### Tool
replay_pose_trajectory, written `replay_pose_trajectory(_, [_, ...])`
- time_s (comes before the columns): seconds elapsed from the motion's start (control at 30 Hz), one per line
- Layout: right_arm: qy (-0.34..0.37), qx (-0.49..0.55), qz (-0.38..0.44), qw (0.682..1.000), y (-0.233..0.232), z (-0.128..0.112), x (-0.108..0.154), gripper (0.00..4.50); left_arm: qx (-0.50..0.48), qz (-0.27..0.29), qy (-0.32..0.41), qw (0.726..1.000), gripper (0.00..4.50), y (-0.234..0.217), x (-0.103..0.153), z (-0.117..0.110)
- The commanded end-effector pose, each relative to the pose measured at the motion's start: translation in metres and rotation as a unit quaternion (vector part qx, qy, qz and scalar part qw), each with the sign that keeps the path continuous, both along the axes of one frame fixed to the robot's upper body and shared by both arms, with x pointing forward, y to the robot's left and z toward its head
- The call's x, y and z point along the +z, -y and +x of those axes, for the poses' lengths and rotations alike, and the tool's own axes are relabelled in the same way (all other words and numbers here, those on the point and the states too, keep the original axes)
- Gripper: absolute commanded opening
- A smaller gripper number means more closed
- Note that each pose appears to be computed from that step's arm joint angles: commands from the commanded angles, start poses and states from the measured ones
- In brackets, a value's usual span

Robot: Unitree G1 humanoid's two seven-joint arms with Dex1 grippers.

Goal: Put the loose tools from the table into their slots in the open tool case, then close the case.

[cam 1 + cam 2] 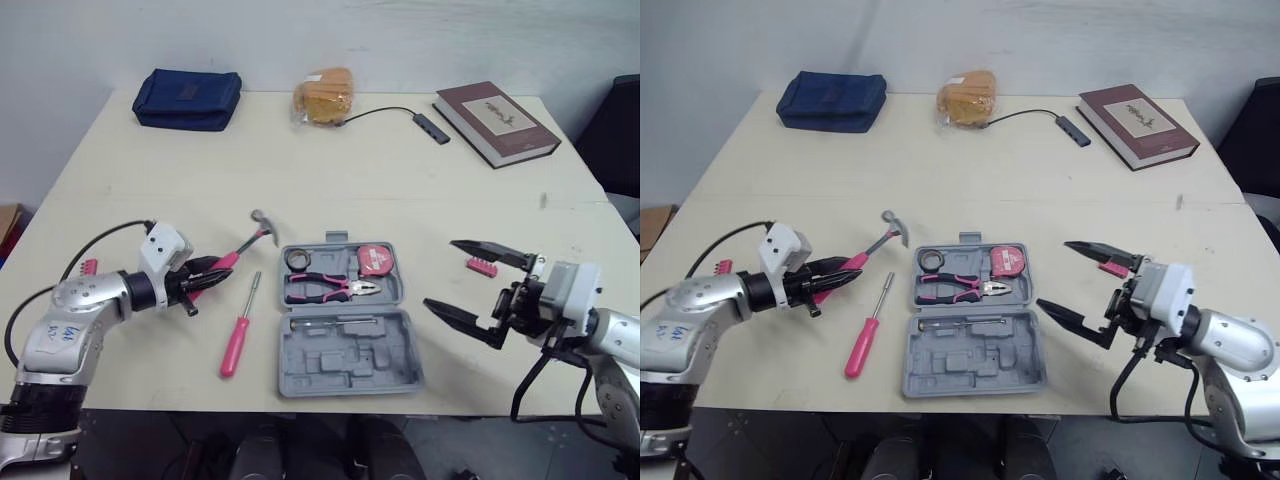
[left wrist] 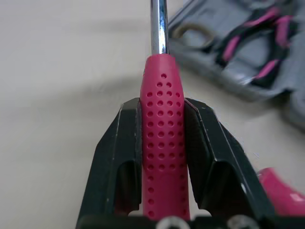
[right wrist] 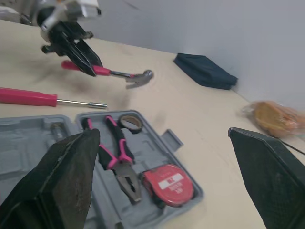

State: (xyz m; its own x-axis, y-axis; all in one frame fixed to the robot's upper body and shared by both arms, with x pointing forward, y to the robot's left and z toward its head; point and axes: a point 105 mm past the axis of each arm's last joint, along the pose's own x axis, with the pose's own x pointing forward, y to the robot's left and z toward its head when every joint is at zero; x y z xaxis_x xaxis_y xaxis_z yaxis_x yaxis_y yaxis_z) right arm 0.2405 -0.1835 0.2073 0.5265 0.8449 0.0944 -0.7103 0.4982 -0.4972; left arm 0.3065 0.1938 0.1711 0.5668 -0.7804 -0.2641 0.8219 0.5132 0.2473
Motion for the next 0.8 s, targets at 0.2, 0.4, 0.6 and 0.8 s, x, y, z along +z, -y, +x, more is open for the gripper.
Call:
replay_pose_trajectory(0.2, [-0.031, 0.03, -0.053, 0.998, 0.003, -0.016, -0.009, 4.5, -0.275, 0.074, -0.015, 0.959, 0.6, 0.1, -0.004, -0.045])
replay_pose_trajectory(0.4, [-0.05, 0.019, -0.061, 0.997, 0.013, -0.024, -0.022, 4.5, -0.279, 0.122, -0.071, 0.95, 0.6, 0.129, -0.023, -0.054])
replay_pose_trajectory(0.6, [-0.054, 0.014, -0.062, 0.996, 0.013, -0.03, -0.03, 4.5, -0.225, 0.146, -0.086, 0.959, 0.6, 0.15, -0.038, -0.042])
replay_pose_trajectory(0.8, [-0.045, 0.01, -0.062, 0.997, 0.011, -0.032, -0.031, 4.5, -0.217, 0.187, -0.116, 0.951, 0.6, 0.148, -0.046, -0.04])
